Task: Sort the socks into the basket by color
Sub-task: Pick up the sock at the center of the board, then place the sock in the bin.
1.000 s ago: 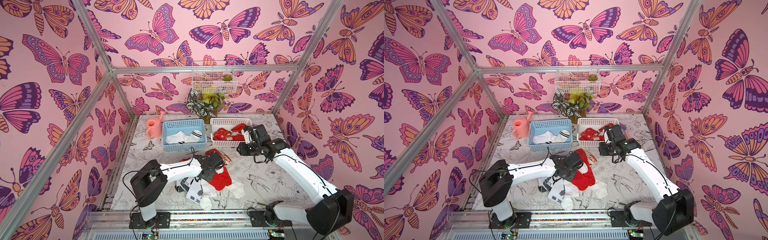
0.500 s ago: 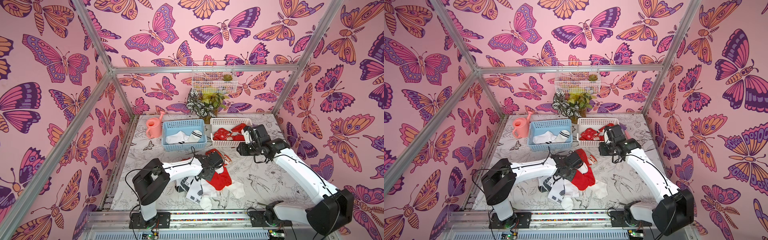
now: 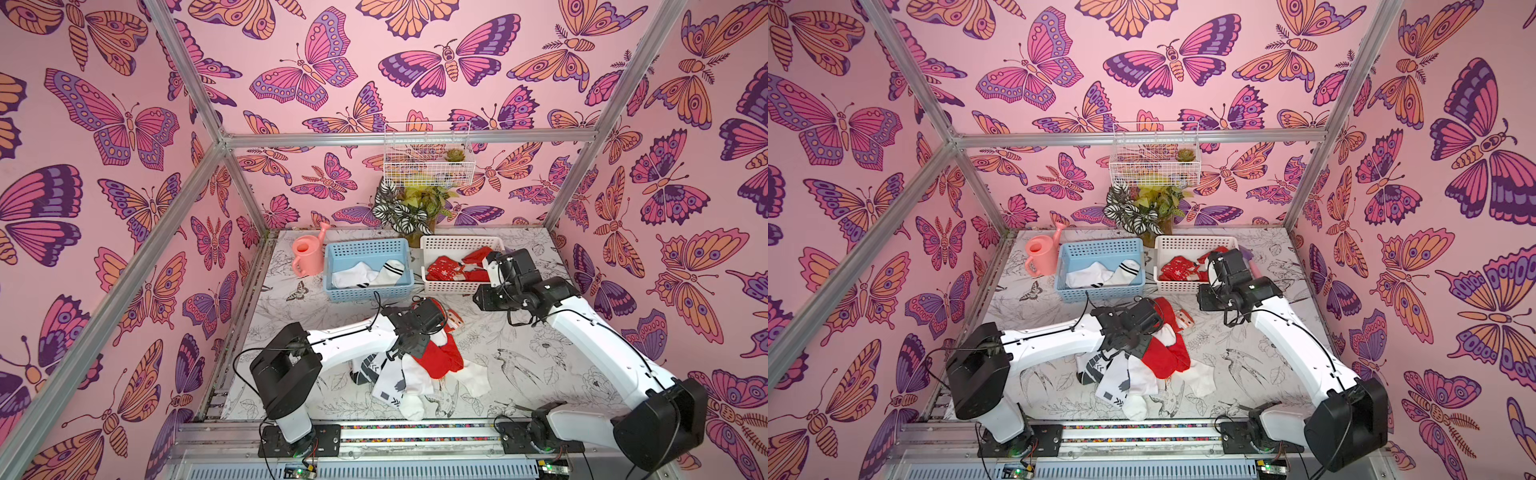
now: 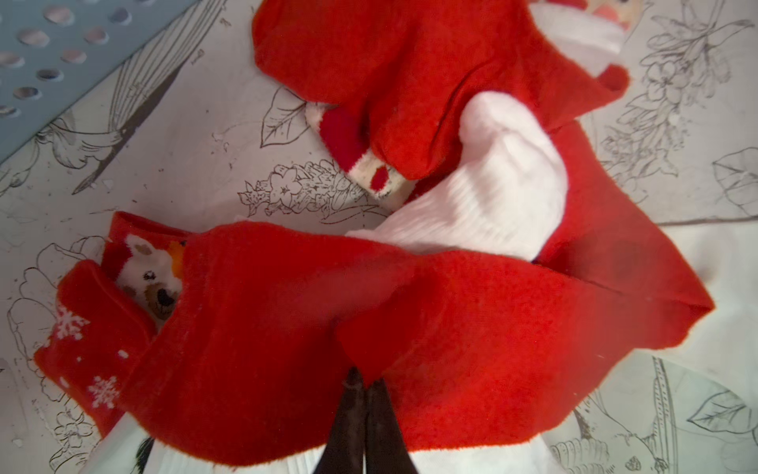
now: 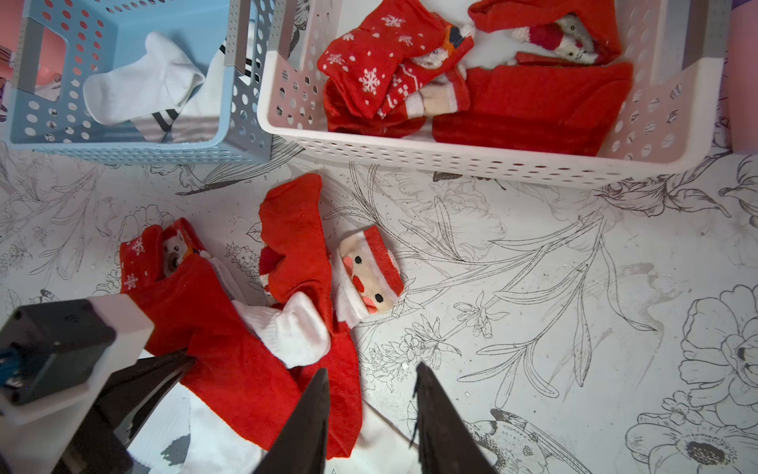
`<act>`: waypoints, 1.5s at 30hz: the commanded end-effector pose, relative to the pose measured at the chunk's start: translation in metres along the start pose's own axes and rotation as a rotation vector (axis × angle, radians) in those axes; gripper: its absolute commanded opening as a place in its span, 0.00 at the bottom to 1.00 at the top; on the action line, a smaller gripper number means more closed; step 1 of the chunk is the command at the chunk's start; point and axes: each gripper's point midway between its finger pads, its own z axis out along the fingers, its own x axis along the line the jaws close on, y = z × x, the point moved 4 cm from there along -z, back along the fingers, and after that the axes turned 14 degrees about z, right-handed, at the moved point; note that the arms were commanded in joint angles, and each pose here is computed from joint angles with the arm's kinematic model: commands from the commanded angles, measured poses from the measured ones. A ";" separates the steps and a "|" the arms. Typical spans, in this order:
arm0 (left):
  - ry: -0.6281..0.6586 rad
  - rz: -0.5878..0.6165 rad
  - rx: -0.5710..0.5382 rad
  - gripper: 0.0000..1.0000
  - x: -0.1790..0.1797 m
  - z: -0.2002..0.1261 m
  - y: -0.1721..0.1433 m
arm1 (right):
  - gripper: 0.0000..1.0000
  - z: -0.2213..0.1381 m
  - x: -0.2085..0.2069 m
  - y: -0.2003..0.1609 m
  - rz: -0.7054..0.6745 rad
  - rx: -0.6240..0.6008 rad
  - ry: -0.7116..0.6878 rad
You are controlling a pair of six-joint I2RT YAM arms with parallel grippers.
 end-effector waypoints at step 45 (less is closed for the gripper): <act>-0.093 -0.019 -0.367 0.00 0.059 -0.062 0.227 | 0.38 -0.024 -0.013 -0.008 0.068 -0.069 0.022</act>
